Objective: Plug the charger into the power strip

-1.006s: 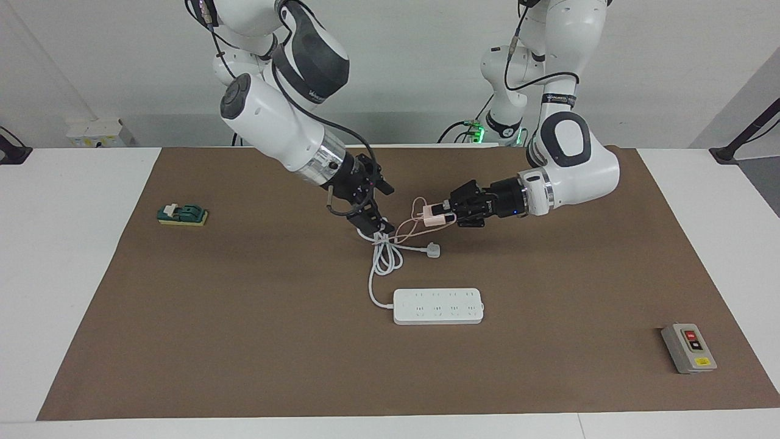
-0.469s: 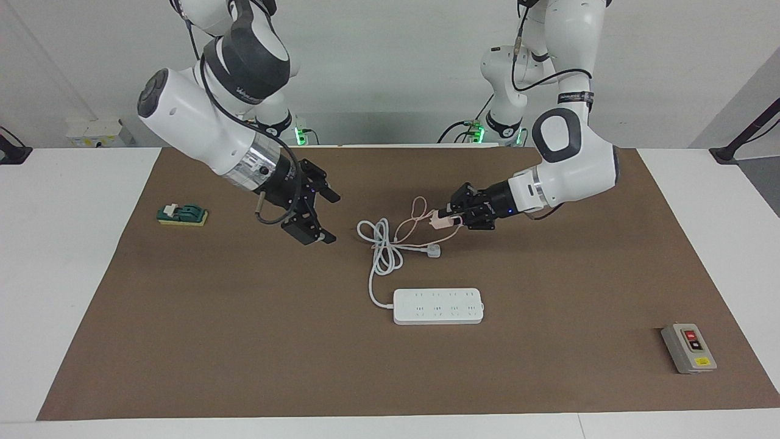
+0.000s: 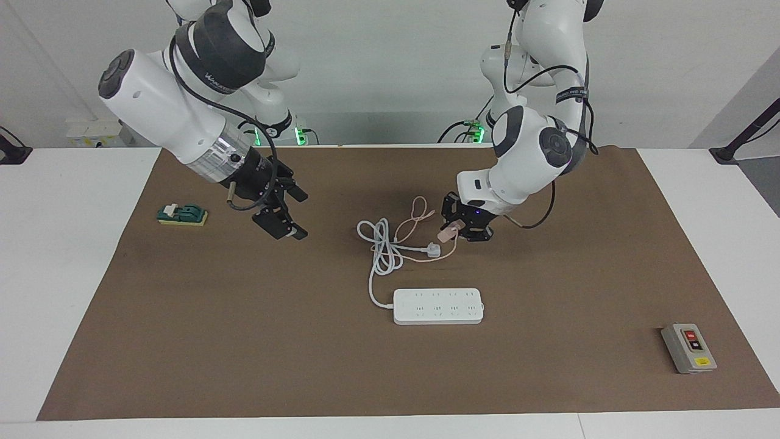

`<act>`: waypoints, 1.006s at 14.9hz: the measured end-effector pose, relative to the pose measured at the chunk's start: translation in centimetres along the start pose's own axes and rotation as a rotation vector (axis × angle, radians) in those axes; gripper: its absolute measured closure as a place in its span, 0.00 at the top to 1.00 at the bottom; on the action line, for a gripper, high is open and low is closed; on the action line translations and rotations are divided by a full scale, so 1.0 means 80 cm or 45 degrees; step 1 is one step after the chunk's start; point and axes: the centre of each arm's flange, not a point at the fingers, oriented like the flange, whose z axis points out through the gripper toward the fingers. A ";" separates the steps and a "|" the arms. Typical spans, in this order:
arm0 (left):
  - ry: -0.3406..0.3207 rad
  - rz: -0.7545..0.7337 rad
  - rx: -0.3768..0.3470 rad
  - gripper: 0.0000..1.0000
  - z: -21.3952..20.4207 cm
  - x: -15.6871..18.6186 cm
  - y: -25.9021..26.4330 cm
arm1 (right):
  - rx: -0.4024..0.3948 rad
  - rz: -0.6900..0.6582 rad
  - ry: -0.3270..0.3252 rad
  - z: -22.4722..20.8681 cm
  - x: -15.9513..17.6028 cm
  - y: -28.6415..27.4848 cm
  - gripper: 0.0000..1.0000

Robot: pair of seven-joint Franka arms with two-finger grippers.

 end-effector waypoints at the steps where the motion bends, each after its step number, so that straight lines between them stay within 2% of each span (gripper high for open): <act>1: -0.025 0.100 0.070 0.32 -0.007 0.004 -0.009 | -0.016 -0.050 0.029 -0.007 0.015 0.003 1.00; 3: -0.037 0.258 0.178 0.32 -0.014 0.012 -0.025 | -0.051 -0.169 0.096 -0.020 0.043 0.010 1.00; 6: -0.027 0.430 0.253 0.32 0.000 0.018 -0.044 | -0.116 -0.402 0.194 -0.040 0.077 0.021 1.00; 10: -0.078 0.585 0.286 0.32 0.039 0.034 -0.079 | -0.223 -0.761 0.325 -0.065 0.112 0.034 1.00; 15: -0.157 0.715 0.321 0.32 0.064 0.042 -0.100 | -0.375 -1.148 0.425 -0.091 0.156 0.045 1.00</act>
